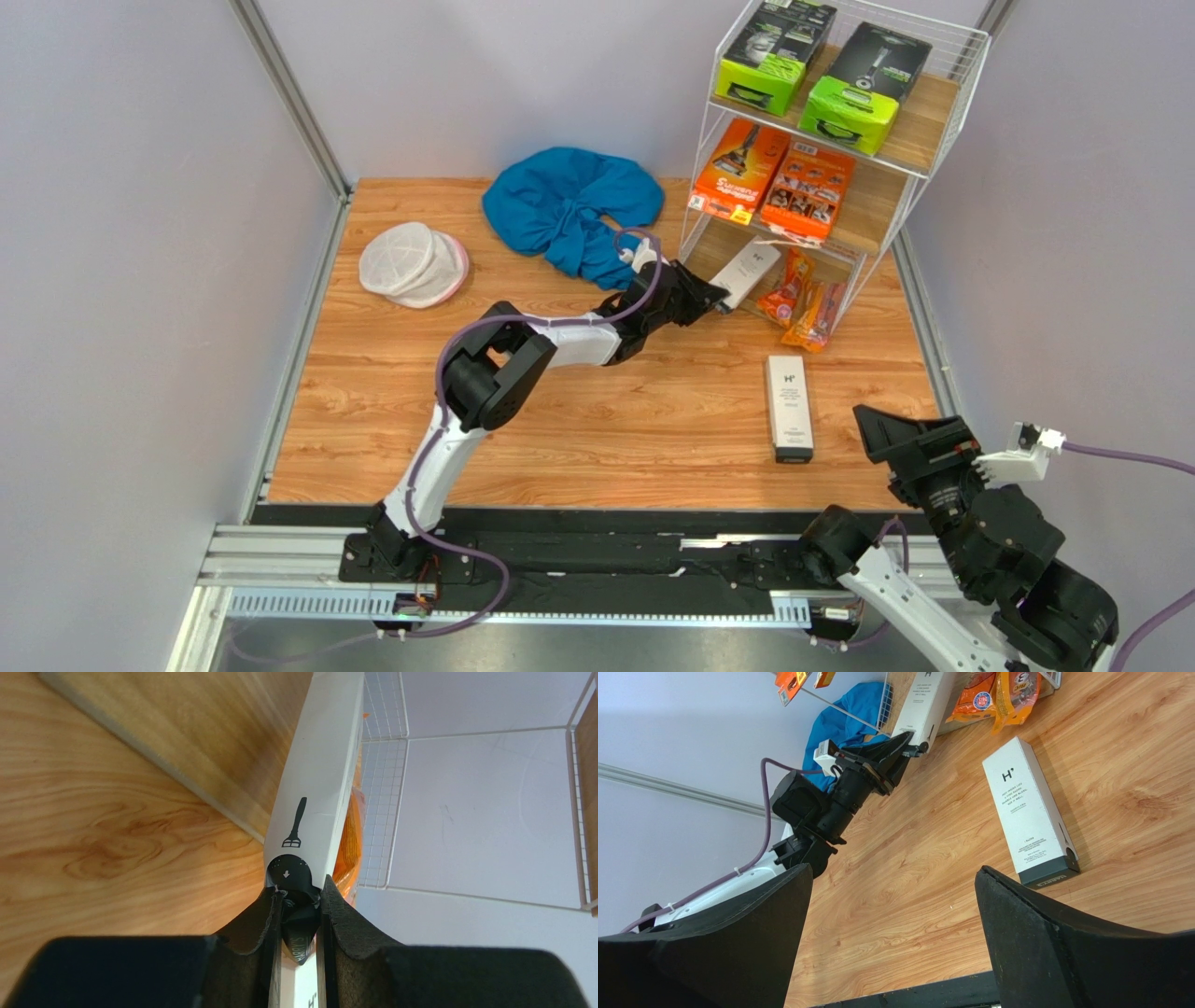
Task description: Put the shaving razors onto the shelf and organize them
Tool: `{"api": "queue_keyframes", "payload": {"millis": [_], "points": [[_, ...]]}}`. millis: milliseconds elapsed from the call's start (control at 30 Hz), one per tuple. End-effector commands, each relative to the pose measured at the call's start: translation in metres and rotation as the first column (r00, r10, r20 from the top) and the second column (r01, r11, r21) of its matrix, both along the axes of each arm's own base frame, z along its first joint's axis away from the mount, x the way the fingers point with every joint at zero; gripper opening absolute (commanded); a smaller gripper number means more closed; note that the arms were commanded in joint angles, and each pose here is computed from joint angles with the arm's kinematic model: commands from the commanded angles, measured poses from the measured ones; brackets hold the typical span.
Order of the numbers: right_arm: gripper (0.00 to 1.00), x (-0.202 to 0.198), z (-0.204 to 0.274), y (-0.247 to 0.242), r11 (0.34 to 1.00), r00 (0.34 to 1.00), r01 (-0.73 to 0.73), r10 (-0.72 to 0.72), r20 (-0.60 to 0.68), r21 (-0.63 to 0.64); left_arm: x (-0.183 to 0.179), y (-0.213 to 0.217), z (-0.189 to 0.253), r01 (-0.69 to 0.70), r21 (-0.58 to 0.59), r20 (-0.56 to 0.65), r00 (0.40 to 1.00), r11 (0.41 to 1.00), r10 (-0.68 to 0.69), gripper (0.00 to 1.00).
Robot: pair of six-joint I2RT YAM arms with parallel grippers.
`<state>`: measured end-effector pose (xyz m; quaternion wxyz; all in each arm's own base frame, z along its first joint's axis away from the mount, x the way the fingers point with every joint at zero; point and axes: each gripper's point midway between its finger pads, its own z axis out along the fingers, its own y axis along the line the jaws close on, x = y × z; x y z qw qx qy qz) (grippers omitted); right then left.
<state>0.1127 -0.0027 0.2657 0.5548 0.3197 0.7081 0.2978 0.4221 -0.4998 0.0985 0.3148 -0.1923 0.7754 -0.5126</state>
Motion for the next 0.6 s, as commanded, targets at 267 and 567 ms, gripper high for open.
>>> {"api": "queue_keyframes", "payload": {"millis": [267,567], "points": [[0.91,-0.022,0.009,-0.030,0.999,0.998,0.035,-0.037,0.055,0.031,0.021,-0.044,-0.009,0.008,0.001,-0.010,1.000,1.000,-0.008,0.00],[0.92,-0.024,0.005,-0.030,0.999,0.999,0.033,-0.034,0.040,0.028,0.033,-0.069,0.001,0.057,-0.004,0.004,0.998,0.998,-0.057,0.01]]}}
